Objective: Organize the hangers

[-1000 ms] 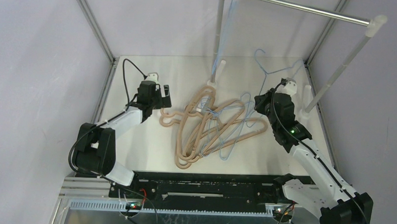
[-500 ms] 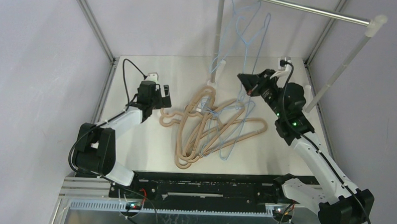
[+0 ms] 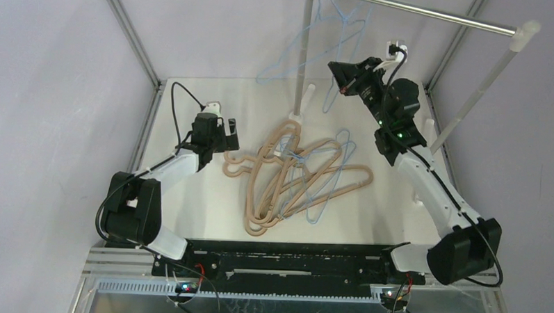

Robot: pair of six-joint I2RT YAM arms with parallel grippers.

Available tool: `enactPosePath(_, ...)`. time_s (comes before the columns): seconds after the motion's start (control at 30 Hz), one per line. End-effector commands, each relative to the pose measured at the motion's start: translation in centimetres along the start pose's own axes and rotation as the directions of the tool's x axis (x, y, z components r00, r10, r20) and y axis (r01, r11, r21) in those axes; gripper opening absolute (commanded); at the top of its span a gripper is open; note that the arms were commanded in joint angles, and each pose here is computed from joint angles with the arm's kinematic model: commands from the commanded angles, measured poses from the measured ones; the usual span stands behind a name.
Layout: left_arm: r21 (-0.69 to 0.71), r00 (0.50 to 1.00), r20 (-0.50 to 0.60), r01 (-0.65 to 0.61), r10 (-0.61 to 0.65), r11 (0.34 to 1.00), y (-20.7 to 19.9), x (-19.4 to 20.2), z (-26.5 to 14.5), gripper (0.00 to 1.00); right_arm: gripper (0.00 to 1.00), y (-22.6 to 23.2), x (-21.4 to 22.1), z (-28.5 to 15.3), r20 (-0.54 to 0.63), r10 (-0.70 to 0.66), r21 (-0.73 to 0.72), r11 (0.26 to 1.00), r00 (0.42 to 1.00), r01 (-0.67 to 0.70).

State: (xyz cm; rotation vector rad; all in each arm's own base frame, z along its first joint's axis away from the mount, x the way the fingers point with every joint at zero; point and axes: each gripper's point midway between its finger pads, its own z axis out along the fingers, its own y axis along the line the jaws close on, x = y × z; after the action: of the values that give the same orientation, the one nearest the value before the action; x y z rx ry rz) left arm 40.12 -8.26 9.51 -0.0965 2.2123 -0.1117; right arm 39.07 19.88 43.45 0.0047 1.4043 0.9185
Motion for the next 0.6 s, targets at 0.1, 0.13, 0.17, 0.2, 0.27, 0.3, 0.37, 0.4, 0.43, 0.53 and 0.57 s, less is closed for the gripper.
enactPosePath(0.1, 0.011, 0.998, 0.068, 0.002, -0.003, 1.0, -0.7, -2.6, -0.3, 0.99, 0.0, -1.9, -2.8, 3.4, 0.097, 0.022, -0.003, 1.0, 0.995, -0.022)
enactPosePath(0.13, 0.011, 0.998, 0.065, 0.0, -0.001, 1.0, -0.7, -2.5, -0.2, 0.99, 0.0, -2.1, -2.7, 3.7, 0.097, 0.028, -0.006, 1.0, 0.995, -0.027)
enactPosePath(0.17, 0.01, 0.998, 0.065, 0.0, -0.001, 1.0, -0.7, -2.5, -0.2, 0.99, 0.0, -2.3, -2.5, 3.9, 0.097, 0.03, -0.009, 1.0, 0.995, -0.029)
enactPosePath(0.2, 0.01, 0.998, 0.063, 0.0, -0.001, 1.0, -0.7, -2.5, -0.1, 0.99, 0.0, -2.5, -2.5, 4.1, 0.102, 0.029, -0.008, 1.0, 0.994, -0.029)
enactPosePath(0.27, 0.009, 0.998, 0.06, 0.0, -0.001, 1.0, -0.7, -2.4, 0.0, 1.0, 0.0, -3.0, -2.3, 4.5, 0.106, 0.033, 0.005, 0.999, 0.994, -0.034)
enactPosePath(0.3, 0.008, 0.998, 0.059, -0.001, 0.001, 1.0, -0.7, -2.4, 0.0, 0.99, 0.0, -3.4, -2.1, 4.6, 0.106, 0.035, 0.014, 0.999, 0.994, -0.037)
enactPosePath(0.37, 0.007, 0.998, 0.058, -0.001, 0.001, 1.0, -0.6, -2.4, 0.1, 0.99, 0.0, -4.1, -1.6, 4.9, 0.095, 0.042, 0.028, 0.999, 0.995, -0.045)
enactPosePath(0.4, 0.005, 0.998, 0.057, -0.001, 0.001, 1.0, -0.6, -2.3, 0.1, 0.99, 0.0, -4.4, -1.2, 5.0, 0.087, 0.047, 0.033, 0.998, 0.995, -0.05)
enactPosePath(0.43, 0.005, 0.998, 0.055, -0.001, 0.001, 1.0, -0.6, -2.3, 0.2, 0.99, 0.0, -4.8, -0.8, 5.0, 0.077, 0.054, 0.042, 0.997, 0.996, -0.057)
enactPosePath(0.53, 0.006, 0.999, 0.05, -0.003, 0.002, 1.0, -0.7, -2.1, 0.3, 0.99, 0.0, -5.6, 0.4, 5.0, 0.054, 0.07, 0.053, 0.996, 0.996, -0.073)
enactPosePath(0.57, 0.008, 0.999, 0.049, -0.003, 0.003, 1.0, -0.7, -2.2, 0.3, 1.0, 0.06, -5.9, 0.5, 4.9, 0.054, 0.074, 0.063, 0.995, 0.996, -0.077)
